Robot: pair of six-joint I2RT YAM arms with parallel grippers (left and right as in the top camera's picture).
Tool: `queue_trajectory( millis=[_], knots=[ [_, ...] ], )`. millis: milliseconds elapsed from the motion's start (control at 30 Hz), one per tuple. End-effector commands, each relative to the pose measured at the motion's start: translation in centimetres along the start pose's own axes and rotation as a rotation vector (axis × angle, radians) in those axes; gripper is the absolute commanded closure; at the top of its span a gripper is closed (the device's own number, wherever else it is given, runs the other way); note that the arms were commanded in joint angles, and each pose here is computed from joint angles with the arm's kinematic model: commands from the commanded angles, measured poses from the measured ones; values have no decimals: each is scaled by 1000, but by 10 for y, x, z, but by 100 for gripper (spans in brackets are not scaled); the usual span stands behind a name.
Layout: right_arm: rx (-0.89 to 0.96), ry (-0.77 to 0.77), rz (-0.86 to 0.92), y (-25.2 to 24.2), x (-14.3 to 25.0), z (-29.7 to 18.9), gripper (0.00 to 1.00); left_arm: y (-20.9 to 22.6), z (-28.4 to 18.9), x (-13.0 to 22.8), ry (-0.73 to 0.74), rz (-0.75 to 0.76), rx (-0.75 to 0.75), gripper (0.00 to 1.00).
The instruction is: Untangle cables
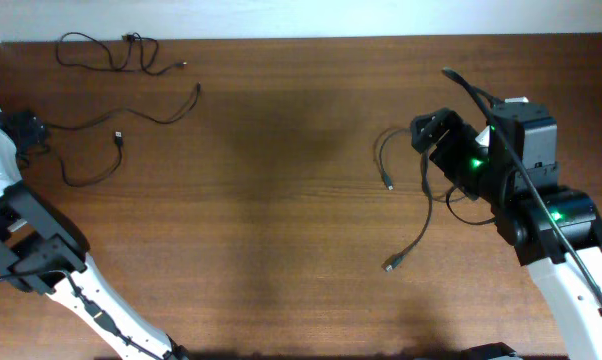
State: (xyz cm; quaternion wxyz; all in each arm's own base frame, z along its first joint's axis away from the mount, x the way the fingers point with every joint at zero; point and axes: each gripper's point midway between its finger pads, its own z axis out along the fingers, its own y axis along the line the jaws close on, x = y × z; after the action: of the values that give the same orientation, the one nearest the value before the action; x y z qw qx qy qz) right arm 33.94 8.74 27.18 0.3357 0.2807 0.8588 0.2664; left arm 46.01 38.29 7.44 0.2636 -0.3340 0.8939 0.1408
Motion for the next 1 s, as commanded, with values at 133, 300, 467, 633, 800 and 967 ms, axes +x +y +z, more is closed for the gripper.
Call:
queue_trajectory(
  millis=[133, 300, 467, 633, 800, 967],
  knots=[
    [14, 4, -45, -2, 1, -1, 2, -30, -98, -77, -230, -161, 185, 1],
    [16, 7, -64, -3, 1, -1, 1, -92, -113, -2, 97, -139, 494, 0],
    [25, 15, -62, -5, 3, -1, 2, -111, -68, 93, 358, -36, 281, 1],
    [31, 20, -61, -6, 4, -1, 2, -125, -30, 132, 397, 377, 195, 13],
    [35, 23, -61, -8, 5, -1, 2, -106, -3, 154, 462, 426, 82, 40],
    [35, 18, -62, -7, 4, -1, 2, -137, -1, 164, 473, 417, 264, 98]
  ],
)
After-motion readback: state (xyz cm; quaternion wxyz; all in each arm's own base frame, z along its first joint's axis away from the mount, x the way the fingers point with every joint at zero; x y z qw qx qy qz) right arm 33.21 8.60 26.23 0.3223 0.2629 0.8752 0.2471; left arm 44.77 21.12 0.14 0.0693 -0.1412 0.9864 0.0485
